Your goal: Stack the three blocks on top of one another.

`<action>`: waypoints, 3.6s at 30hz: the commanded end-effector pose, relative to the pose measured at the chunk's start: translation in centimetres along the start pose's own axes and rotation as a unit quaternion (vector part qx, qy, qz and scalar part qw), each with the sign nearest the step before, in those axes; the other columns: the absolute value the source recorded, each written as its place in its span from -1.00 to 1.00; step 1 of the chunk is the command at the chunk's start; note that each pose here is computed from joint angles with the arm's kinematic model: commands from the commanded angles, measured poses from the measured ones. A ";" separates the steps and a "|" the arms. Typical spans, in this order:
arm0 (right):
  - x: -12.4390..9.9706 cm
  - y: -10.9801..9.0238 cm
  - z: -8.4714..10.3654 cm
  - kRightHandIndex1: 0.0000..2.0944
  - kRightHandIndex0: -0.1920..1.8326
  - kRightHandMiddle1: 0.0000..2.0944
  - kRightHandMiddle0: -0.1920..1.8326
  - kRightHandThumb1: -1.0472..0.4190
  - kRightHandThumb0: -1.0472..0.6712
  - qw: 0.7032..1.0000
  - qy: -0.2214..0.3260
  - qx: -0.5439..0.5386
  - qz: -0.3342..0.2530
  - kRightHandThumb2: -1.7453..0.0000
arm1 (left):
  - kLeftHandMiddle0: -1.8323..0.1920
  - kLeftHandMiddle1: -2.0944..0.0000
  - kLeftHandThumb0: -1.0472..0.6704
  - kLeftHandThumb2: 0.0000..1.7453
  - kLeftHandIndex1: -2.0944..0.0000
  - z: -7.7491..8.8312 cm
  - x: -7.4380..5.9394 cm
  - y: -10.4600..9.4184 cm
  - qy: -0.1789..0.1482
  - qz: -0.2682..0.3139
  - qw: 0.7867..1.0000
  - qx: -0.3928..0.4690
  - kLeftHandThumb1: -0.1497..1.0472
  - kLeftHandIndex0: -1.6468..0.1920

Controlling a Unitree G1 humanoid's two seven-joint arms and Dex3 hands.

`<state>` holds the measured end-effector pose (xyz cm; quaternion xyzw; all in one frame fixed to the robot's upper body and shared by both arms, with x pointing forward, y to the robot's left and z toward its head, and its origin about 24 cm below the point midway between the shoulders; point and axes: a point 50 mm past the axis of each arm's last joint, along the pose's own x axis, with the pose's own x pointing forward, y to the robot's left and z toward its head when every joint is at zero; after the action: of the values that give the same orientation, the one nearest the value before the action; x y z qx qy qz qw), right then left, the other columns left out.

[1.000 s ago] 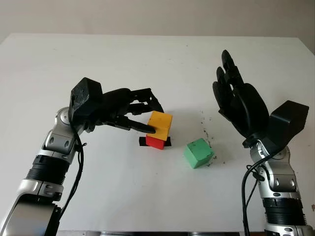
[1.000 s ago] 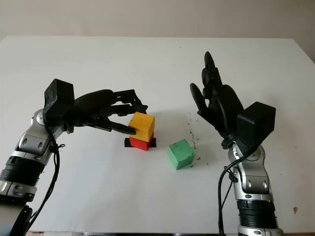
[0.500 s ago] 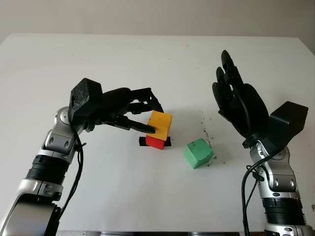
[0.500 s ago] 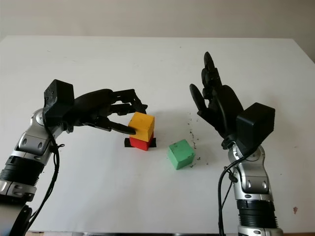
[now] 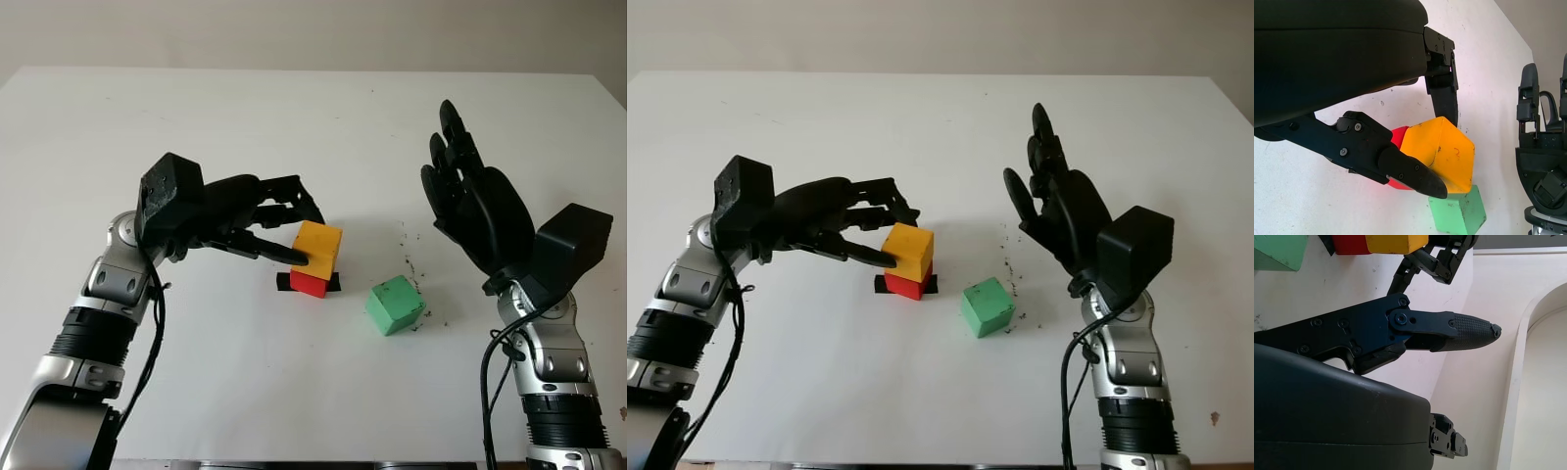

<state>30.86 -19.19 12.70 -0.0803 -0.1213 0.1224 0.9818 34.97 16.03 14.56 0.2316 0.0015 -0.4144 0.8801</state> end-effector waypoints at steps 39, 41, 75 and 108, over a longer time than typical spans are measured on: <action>-0.2 -0.1 -0.3 -1.00 -1.00 -0.95 -0.99 -1.00 -0.66 1.000 0.006 -0.011 0.001 0.45 | 1.00 1.00 -0.44 -0.96 0.96 0.6 -0.5 0.3 -0.010 -0.089 0.996 -0.008 0.75 0.96; -0.2 -0.1 -0.3 -1.00 -1.00 -0.95 -0.99 -1.00 -0.66 1.000 0.006 -0.011 0.001 0.45 | 1.00 1.00 -0.44 -0.96 0.96 0.6 -0.7 0.3 -0.005 -0.097 0.995 -0.017 0.73 0.96; -1.7 -4.5 11.6 -0.93 -0.84 -0.90 -0.67 -0.72 -0.75 0.879 -0.013 -0.446 0.167 0.95 | 1.00 1.00 -0.70 -0.17 1.00 -1.4 -8.3 0.5 -0.095 0.399 0.904 -0.118 1.00 1.00; -5.5 0.2 6.2 -0.95 -0.80 -0.94 -0.43 -0.72 -0.61 0.767 -0.009 -0.571 0.293 0.94 | 1.00 1.00 -0.64 -0.20 1.00 -2.1 -7.8 0.8 -0.089 0.441 0.882 -0.137 1.00 1.00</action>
<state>24.09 -19.63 17.97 -0.6612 -0.1495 0.3098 0.6667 30.80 23.30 13.84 0.0454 -0.1074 0.0047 0.9932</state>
